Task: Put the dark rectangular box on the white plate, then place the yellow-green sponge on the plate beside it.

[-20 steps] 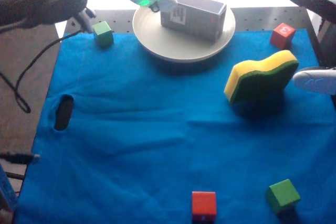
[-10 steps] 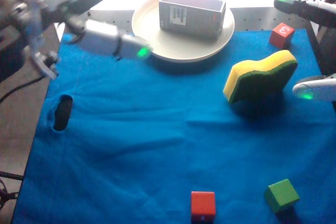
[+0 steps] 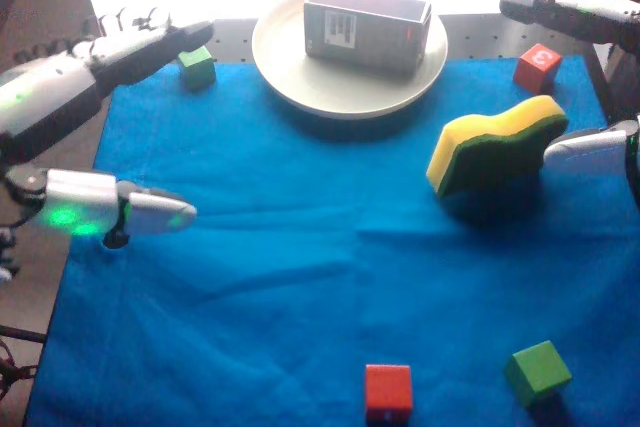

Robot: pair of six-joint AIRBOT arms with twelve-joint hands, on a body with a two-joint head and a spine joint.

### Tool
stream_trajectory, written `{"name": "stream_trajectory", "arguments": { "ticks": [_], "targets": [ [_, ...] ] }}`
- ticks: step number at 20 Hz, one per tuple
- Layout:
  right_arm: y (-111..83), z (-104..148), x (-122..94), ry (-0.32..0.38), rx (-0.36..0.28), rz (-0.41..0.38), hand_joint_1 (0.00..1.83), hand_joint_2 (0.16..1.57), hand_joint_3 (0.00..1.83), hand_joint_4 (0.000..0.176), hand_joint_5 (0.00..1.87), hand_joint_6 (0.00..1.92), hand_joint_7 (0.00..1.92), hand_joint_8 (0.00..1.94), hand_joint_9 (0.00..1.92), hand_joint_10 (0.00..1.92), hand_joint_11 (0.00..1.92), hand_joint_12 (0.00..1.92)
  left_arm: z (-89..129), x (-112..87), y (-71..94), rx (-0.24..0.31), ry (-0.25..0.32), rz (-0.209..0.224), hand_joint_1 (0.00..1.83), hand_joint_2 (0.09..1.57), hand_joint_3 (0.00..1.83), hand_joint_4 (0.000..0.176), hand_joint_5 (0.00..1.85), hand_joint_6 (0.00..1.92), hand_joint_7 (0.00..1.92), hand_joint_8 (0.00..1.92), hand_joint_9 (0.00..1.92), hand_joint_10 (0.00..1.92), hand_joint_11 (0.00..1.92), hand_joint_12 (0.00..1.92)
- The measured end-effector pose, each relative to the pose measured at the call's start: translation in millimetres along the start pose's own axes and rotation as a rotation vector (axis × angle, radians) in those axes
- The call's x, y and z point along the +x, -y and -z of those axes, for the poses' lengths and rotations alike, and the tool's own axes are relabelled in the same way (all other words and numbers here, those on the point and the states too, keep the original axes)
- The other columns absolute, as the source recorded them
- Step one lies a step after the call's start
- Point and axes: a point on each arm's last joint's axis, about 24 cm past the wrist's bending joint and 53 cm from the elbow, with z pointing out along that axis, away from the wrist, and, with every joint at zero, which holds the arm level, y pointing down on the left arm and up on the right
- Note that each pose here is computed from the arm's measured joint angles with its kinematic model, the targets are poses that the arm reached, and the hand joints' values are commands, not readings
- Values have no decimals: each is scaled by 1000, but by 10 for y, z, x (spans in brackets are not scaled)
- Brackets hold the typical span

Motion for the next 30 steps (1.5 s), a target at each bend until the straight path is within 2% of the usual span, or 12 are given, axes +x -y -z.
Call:
{"name": "stream_trajectory", "arguments": {
  "ticks": [3,5,6,11,15,16,18,24,25,27,29,30],
  "targets": [
    [115,-87,105,-54,39,15,741,885,14,50,160,0,219,0,167,0,82,58,47,18,-15,-10,12,23,866,856,0,137,33,4,11,4,0,0,0,0],
    [161,-89,131,-68,54,27,789,900,15,92,147,1,185,0,128,0,24,36,48,-4,22,4,22,23,887,840,0,124,40,6,10,3,0,0,0,0],
    [203,-87,104,-64,69,32,750,914,19,81,161,6,209,10,136,4,28,40,49,-11,25,6,26,24,890,844,0,118,36,3,10,3,0,0,0,0],
    [230,-272,75,-65,85,68,903,924,0,0,469,1,453,1,406,6,95,745,81,18,-14,-5,21,27,897,859,1,108,47,5,15,2,0,0,0,0],
    [264,-353,272,-109,87,78,1105,951,0,0,833,56,949,74,869,104,326,1068,87,6,-30,-9,27,35,887,883,10,117,43,2,3,0,0,0,0,0],
    [264,-352,265,-106,87,77,1206,1066,6,0,926,759,1039,789,975,298,440,1312,86,8,-31,-10,27,35,900,887,10,130,41,1,8,2,0,0,0,0],
    [278,-346,216,-94,94,73,1235,1107,0,0,991,858,1000,1127,873,1163,683,1541,80,33,-19,-6,25,46,910,880,6,130,51,5,16,5,0,0,0,0],
    [164,-423,166,-79,73,71,1235,1094,0,0,960,984,1086,913,931,994,724,1340,93,67,-38,-10,23,62,887,882,5,146,52,3,10,2,0,0,0,0],
    [45,-471,109,-56,35,55,1228,1098,0,20,1017,904,1011,1012,862,977,661,1351,102,50,-35,-6,32,67,888,883,4,139,36,0,1,0,0,0,0,0],
    [-48,-509,55,-22,-3,18,1228,1104,1,17,1013,904,987,1052,838,978,640,1318,103,30,-23,-1,40,68,873,869,0,129,34,0,0,0,0,0,0,0],
    [-126,-618,47,0,-38,-8,1359,1138,2,0,907,1124,914,1075,830,1243,654,1236,108,-8,11,9,62,80,847,854,0,143,44,4,9,3,0,0,0,0],
    [-156,-683,50,9,-53,-16,1242,1133,0,0,946,1077,936,1051,793,1047,677,1252,109,-23,27,16,68,81,830,857,0,132,38,1,9,3,0,0,0,0]
  ]
}}
